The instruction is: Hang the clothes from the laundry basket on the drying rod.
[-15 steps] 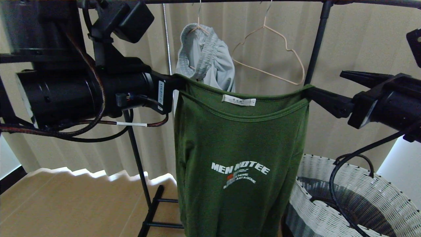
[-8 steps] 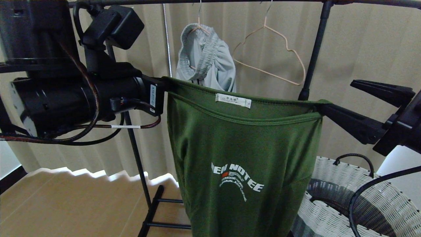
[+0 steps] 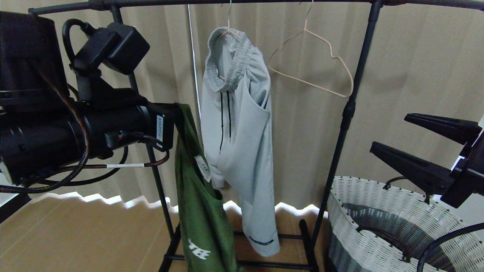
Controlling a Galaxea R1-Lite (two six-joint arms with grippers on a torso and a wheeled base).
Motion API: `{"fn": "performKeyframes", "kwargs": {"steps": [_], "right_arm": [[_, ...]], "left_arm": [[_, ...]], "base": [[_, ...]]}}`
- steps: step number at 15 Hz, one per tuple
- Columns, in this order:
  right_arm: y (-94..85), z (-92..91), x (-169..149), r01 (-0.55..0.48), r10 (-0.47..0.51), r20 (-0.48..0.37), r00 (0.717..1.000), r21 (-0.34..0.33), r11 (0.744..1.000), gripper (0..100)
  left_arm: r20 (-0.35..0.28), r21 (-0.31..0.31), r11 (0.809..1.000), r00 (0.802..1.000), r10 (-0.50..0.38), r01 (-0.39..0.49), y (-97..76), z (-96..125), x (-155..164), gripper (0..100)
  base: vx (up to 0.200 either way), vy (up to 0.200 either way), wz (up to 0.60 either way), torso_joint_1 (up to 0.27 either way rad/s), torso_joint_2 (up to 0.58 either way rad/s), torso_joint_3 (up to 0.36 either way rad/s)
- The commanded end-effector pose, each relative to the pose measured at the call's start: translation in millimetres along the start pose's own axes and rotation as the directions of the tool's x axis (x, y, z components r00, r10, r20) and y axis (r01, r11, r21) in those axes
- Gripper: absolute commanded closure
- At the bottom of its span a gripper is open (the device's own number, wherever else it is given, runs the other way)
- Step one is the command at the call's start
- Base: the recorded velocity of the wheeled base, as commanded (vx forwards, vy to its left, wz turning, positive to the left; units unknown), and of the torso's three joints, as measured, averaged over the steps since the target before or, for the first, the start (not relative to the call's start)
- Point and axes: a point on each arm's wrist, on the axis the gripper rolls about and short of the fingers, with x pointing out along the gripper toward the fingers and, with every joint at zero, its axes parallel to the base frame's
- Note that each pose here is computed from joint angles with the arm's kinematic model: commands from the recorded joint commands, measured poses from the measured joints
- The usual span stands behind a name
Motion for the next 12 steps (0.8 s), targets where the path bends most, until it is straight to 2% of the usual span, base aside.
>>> {"fn": "performKeyframes", "kwargs": {"steps": [1,2,4,6,8,12], "right_arm": [[1.0,-1.8,0.0,-0.003,0.003,-0.013,1.000,0.000,1.000,0],[1.0,-4.5,-0.5,0.000,0.000,-0.041,0.999,-0.001,1.000,0],[-1.4,-12.6,-13.2,0.027,-0.028,-0.151,0.988,-0.005,1.000,0],[-5.6,-17.7,-19.8,0.059,-0.071,-0.213,0.975,-0.061,0.996,0],[-16.4,-28.8,-19.0,0.150,-0.179,-0.260,0.949,-0.127,0.980,0],[-21.6,-40.1,-22.0,0.206,-0.237,-0.226,0.945,-0.149,0.967,0]], "left_arm": [[-0.001,-0.001,1.000,1.000,0.028,-0.028,6.9,-1.9,-5.5,100],[0.000,-0.002,0.999,0.999,0.040,-0.040,10.2,-3.3,-10.3,100],[-0.005,-0.009,0.997,0.997,0.076,-0.076,17.9,-10.8,-26.7,100],[-0.010,-0.011,0.996,0.996,0.092,-0.092,19.9,-18.8,-42.7,100],[-0.004,-0.013,0.995,0.995,0.098,-0.098,19.6,-23.9,-56.8,100],[0.004,-0.021,0.990,0.991,0.137,-0.137,26.4,-28.4,-70.6,100]], "base": [[0.000,0.000,0.00,0.000,0.00,0.000],[0.000,0.000,0.00,0.000,0.00,0.000],[0.000,0.000,0.00,0.000,0.00,0.000],[0.000,0.000,0.00,0.000,0.00,0.000],[0.000,0.000,0.00,0.000,0.00,0.000],[0.000,0.000,0.00,0.000,0.00,0.000]]}}
